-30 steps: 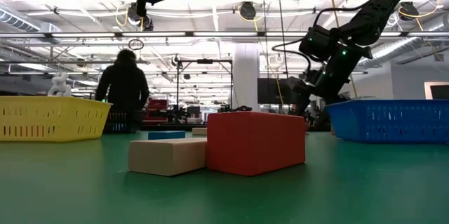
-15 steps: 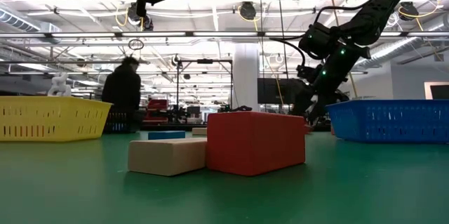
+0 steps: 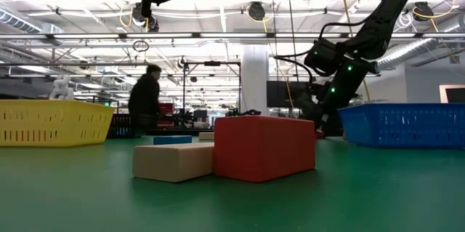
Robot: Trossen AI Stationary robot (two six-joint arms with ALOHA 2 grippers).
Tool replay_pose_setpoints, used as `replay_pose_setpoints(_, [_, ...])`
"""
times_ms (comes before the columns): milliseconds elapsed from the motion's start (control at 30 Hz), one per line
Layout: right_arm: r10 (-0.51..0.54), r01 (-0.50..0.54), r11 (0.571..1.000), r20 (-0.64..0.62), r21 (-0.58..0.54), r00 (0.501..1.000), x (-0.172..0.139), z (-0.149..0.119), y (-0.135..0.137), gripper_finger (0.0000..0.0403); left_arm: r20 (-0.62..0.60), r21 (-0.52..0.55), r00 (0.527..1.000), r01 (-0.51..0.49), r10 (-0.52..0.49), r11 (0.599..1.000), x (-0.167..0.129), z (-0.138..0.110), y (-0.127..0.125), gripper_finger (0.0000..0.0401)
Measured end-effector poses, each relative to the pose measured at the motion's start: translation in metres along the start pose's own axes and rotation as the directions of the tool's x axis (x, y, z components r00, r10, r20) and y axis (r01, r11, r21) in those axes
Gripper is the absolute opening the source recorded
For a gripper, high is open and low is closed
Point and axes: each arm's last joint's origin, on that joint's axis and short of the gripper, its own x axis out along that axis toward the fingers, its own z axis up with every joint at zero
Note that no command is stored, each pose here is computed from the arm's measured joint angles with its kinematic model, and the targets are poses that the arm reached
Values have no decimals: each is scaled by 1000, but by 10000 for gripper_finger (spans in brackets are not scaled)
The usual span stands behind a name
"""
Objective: Sort & place blocks by color
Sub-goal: Put the red half-circle block into the blue basket
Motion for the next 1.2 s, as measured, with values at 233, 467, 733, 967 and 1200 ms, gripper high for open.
replay_pose_setpoints(233, [-8,8,1000,-4,-15,1000,10,-3,1,251,-1,4,1000,-1,1,1000,0,0,0,136])
replay_pose_setpoints(467, [27,-26,999,-26,41,999,12,-5,2,132,-6,8,1000,-2,2,1000,0,-1,0,136])
replay_pose_setpoints(733, [152,-150,980,-4,134,988,-5,4,4,114,-5,7,1000,-2,2,1000,0,-1,0,136])
replay_pose_setpoints(967, [351,-370,904,120,215,929,-45,25,10,114,-6,6,1000,-2,2,1000,0,-1,0,136])
replay_pose_setpoints(1200, [602,-620,754,149,216,784,-91,26,39,114,-17,9,1000,-6,6,1000,0,-2,1,136])
